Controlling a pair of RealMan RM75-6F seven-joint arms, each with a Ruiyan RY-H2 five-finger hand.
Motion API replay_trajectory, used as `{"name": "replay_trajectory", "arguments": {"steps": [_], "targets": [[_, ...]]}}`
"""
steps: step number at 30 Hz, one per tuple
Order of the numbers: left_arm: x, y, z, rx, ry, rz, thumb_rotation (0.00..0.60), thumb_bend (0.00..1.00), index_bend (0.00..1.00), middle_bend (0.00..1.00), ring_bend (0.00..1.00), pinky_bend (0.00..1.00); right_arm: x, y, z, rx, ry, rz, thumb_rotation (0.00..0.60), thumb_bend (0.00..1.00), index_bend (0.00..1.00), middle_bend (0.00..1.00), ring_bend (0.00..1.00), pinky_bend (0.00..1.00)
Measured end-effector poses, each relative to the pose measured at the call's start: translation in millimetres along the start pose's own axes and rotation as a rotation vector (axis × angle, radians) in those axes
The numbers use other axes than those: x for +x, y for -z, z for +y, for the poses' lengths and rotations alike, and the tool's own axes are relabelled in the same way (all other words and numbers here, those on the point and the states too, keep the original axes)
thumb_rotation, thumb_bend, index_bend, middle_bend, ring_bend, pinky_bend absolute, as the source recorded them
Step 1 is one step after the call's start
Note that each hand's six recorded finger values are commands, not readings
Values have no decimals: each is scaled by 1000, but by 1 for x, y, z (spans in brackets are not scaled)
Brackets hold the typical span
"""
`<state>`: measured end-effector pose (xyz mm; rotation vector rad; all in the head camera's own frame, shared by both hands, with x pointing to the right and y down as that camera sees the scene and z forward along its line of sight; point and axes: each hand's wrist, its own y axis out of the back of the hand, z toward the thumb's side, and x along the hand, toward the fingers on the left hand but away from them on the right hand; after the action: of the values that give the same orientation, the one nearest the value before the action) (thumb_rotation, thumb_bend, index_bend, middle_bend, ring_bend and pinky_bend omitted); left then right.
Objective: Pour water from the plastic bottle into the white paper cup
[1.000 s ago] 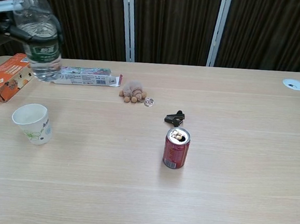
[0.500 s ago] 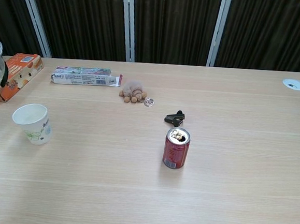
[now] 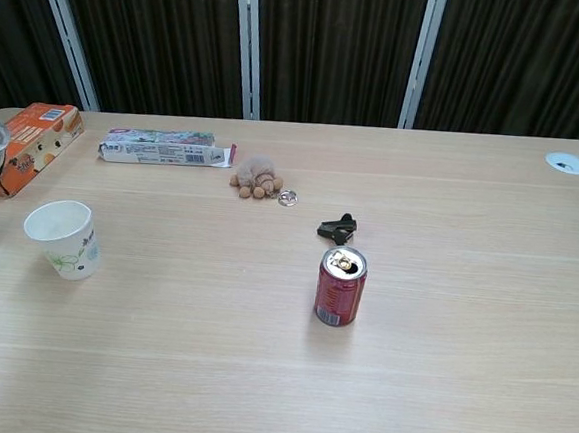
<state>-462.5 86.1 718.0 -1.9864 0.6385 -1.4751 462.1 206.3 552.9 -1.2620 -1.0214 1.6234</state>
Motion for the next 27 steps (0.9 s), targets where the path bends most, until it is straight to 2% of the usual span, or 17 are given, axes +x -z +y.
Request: {"name": "replay_trajectory", "arguments": {"steps": [6, 27], "targets": [[2, 7, -1, 19, 9, 22, 600, 405, 562, 466, 371, 371, 0, 1, -1, 2, -4, -3, 600, 0, 0, 0, 0, 0], [19, -7, 4, 305, 14, -20, 600, 403, 556, 462, 370, 370, -1, 5, -1, 3, 1, -18, 600, 0, 0, 0, 0, 0]]}}
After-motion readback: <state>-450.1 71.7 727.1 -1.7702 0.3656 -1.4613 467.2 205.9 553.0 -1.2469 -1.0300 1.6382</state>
